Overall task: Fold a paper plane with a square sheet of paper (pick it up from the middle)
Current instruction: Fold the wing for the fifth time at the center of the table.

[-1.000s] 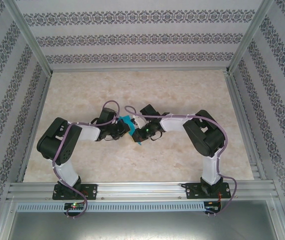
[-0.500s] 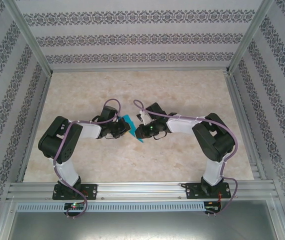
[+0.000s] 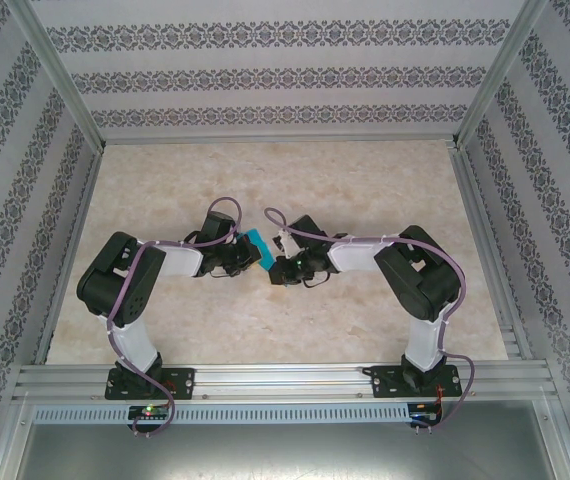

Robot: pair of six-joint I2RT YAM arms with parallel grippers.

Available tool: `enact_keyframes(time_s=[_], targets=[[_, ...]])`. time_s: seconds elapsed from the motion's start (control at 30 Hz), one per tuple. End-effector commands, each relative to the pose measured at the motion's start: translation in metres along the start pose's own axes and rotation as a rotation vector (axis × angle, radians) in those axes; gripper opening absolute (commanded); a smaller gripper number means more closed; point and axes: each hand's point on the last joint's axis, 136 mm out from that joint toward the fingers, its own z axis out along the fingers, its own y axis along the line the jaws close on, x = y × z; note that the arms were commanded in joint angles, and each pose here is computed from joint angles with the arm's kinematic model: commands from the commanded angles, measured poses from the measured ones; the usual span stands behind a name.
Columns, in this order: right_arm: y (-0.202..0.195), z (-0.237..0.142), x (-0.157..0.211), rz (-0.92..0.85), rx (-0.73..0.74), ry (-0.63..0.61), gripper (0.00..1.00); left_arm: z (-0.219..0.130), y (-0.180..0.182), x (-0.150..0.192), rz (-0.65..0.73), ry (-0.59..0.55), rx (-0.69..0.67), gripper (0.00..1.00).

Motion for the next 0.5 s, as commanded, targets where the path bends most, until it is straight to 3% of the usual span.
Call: enact_keyframes(time_s=[0.0, 0.13, 0.33, 0.47], targets=[[-0.024, 0.005, 0.011, 0.003, 0.037, 0.008, 0.09, 0.006, 0.028, 0.01, -0.026, 0.026, -0.089, 0.07], [-0.029, 0.003, 0.01, -0.023, 0.018, -0.014, 0.09, 0.007, 0.029, 0.01, -0.028, 0.027, -0.094, 0.06], [0.017, -0.031, -0.02, -0.033, -0.094, -0.126, 0.11, 0.007, 0.027, 0.009, -0.027, 0.026, -0.092, 0.06], [0.017, -0.031, -0.035, -0.015, -0.062, -0.15, 0.08, 0.006, 0.027, 0.01, -0.026, 0.028, -0.09, 0.06]])
